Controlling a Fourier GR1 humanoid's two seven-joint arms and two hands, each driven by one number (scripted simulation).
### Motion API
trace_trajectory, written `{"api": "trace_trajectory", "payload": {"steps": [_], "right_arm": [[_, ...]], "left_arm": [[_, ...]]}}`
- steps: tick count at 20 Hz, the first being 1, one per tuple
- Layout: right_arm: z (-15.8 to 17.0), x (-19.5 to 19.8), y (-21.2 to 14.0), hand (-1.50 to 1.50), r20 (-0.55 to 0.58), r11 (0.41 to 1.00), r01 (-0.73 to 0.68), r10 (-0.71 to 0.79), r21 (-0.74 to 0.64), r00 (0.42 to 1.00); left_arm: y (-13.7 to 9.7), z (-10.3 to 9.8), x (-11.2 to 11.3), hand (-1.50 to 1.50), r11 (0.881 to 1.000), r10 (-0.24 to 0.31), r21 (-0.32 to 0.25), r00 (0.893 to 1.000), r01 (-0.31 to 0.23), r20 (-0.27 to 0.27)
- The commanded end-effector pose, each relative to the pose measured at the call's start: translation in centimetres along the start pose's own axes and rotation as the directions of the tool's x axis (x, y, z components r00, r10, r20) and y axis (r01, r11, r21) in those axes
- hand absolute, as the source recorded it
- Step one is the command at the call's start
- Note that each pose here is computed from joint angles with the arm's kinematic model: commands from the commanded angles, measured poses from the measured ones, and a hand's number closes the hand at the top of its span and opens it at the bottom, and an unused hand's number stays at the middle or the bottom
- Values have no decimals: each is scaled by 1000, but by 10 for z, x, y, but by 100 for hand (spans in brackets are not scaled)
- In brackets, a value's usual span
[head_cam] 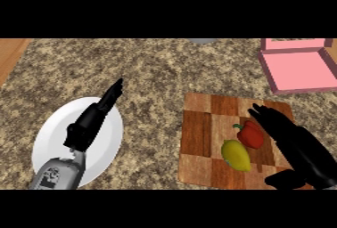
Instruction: Pick the bell pepper from the cutting board and place it in the cardboard box
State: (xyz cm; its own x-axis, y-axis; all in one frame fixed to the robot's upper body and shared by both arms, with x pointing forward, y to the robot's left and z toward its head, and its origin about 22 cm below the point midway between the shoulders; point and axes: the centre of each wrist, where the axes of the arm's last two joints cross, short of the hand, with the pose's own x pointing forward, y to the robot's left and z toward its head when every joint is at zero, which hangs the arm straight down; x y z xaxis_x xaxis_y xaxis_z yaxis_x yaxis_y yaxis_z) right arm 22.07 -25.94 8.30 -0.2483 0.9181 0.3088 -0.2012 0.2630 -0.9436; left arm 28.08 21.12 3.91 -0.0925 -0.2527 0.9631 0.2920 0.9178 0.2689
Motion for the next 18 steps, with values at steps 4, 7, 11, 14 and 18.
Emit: {"api": "trace_trajectory", "payload": {"steps": [4,7,11,14,18], "right_arm": [[-15,-5,26,-150,-10,999,-9,9,42,1000],[-6,-3,17,-150,-18,997,-30,31,74,999],[-19,-1,49,-150,-12,995,-50,51,83,999],[-29,-6,28,-150,-30,995,-38,41,90,999],[-25,-20,27,-150,-33,993,-46,50,113,998]], "left_arm": [[-3,-3,4,0,1000,16,-12,1000,-16,3],[-8,-1,-3,0,1000,3,16,1000,-3,6],[-4,-15,0,0,1000,9,-9,1000,-9,-8],[-20,10,-1,0,1000,23,-13,1000,-23,8],[-2,2,0,0,1000,11,9,1000,-11,-6]]}}
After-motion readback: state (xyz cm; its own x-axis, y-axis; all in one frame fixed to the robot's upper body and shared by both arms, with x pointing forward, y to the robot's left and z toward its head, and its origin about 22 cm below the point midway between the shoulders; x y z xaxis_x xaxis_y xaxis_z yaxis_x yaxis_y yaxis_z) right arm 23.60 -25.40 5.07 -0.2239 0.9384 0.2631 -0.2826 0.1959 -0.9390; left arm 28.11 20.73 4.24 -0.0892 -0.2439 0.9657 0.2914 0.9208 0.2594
